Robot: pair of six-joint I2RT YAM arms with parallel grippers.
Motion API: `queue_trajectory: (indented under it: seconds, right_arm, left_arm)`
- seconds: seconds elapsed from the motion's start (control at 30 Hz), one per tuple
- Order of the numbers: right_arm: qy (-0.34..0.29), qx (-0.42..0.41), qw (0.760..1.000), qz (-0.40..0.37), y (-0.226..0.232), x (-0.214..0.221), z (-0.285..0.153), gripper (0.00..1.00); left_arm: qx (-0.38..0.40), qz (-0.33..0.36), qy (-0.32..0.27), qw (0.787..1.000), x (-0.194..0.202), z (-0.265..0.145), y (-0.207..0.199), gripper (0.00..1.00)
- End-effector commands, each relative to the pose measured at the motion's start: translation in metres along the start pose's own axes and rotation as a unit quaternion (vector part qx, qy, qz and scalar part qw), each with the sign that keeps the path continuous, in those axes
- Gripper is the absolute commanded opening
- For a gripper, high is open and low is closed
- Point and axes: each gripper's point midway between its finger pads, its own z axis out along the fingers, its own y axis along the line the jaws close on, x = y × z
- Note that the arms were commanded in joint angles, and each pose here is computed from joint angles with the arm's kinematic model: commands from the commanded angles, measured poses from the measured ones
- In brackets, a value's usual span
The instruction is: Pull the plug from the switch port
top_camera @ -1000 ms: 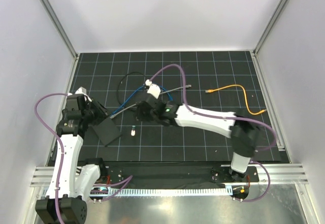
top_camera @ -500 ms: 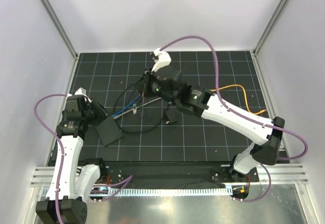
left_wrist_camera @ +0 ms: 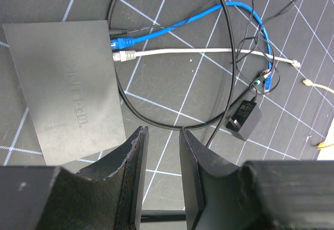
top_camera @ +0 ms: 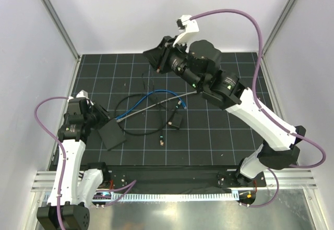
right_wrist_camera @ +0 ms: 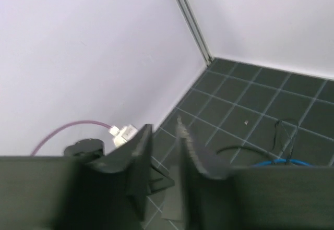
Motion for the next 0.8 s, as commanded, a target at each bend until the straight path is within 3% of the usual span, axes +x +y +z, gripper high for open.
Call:
queue_trajectory:
  seconds: [0.0,0.2,0.33,0.4,0.43,0.53,0.57,0.77]
  right_arm:
    - [0.107,0.056,0.990,-0.068,-0.041,0.083,0.023,0.38]
    - [0.209,0.064,0.970,-0.104,-0.072,0.165,0.046,0.56]
    - [0.265,0.077,0.952,-0.135,-0.096,0.219,0.076,0.59]
    - [0.266,0.077,0.950,-0.144,-0.101,0.223,0.090,0.60]
    - [0.289,0.085,0.941,-0.152,-0.115,0.249,0.100,0.61]
    - [0.298,0.061,0.937,-0.172,-0.118,0.262,0.121,0.64]
    - [0.315,0.062,0.929,-0.183,-0.129,0.286,0.129,0.65]
    - [0.310,0.055,0.923,-0.220,-0.156,0.306,0.168,0.64]
  left_arm:
    - [0.013,0.002,-0.016,1.000,-0.006,-0.003,-0.006,0.35]
    - [0.018,0.003,-0.018,1.000,-0.006,-0.006,-0.008,0.35]
    - [0.006,-0.004,-0.037,0.999,-0.010,-0.010,-0.004,0.35]
    - [-0.014,-0.014,-0.052,0.998,-0.013,-0.016,0.003,0.35]
    - [-0.038,-0.021,-0.068,0.997,-0.017,-0.017,0.012,0.35]
    - [-0.053,-0.040,-0.078,0.995,-0.016,-0.020,0.019,0.35]
    - [-0.053,-0.042,-0.079,0.995,-0.015,-0.019,0.019,0.35]
    - [-0.056,-0.041,-0.075,0.995,-0.015,-0.017,0.020,0.35]
